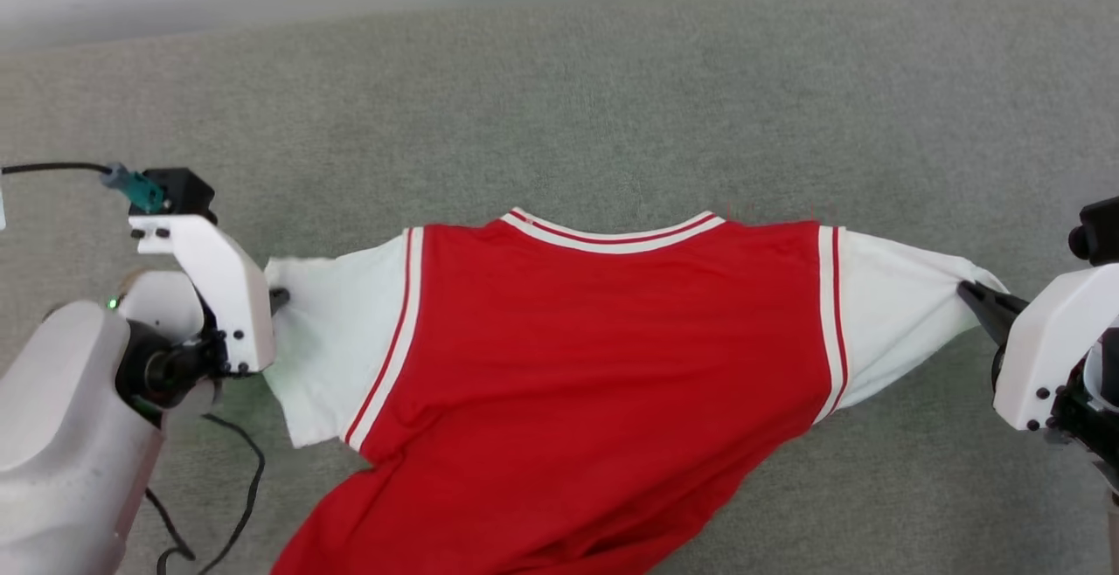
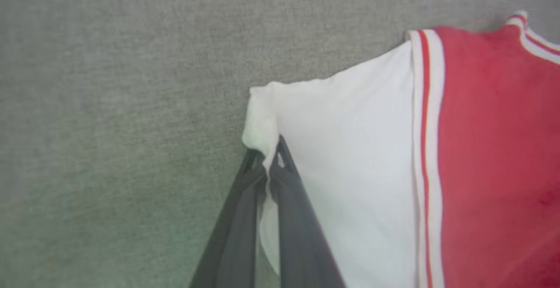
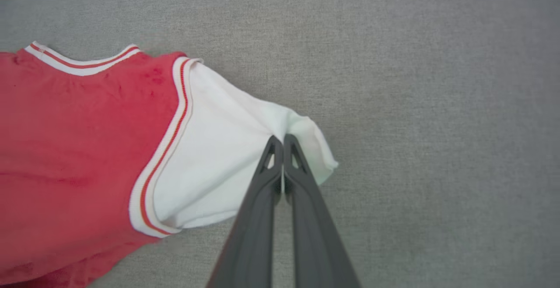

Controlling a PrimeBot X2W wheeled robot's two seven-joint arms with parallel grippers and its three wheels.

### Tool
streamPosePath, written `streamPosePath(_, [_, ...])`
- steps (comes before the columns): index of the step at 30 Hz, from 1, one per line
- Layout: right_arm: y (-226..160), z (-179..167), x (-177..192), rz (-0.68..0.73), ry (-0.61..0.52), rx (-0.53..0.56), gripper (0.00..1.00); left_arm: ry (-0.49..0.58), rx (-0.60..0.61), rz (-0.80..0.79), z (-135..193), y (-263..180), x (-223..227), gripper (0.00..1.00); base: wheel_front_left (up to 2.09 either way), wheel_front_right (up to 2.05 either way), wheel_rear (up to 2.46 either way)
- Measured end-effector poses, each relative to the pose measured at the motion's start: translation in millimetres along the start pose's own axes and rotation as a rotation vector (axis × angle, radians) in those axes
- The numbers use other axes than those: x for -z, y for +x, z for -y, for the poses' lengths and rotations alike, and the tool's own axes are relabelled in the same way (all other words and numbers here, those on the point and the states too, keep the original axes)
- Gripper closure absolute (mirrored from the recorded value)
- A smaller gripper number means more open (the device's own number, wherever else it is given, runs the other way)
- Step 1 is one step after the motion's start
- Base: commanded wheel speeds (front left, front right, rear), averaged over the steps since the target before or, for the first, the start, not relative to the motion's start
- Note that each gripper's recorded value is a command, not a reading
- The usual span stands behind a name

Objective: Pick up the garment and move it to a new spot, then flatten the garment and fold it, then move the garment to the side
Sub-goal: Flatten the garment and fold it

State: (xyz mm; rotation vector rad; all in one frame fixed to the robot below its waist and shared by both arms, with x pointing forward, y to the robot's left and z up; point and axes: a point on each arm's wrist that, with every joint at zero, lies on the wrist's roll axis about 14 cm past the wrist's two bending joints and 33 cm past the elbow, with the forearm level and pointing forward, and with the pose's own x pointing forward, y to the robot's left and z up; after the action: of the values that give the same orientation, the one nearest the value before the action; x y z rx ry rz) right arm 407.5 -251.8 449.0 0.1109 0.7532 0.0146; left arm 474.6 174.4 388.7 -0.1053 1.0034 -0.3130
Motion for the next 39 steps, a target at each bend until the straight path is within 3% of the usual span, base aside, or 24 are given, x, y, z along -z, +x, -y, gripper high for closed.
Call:
streamPosePath(8, [-25, -8, -61, 0.152, -0.088, -0.011, 1.00, 0.117, -0.092, 0.370, 5, -75, -97, 1.00, 0.00, 0.00, 0.00])
streamPosePath(18, [-77, -19, -190, 0.477, -0.190, 0.009, 1.00, 0.218, -0.228, 0.810, 18, -193, -204, 1.00, 0.00, 0.00, 0.00])
streamPosePath(32, [-89, -50, -344, 0.892, -0.262, 0.028, 1.00, 0.229, -0.275, 1.225, 24, -239, -323, 1.00, 0.00, 0.00, 0.00])
streamPosePath(39, [-62, -69, -385, 1.031, -0.300, 0.002, 1.00, 0.242, -0.277, 1.347, 18, -229, -364, 1.00, 0.00, 0.00, 0.00])
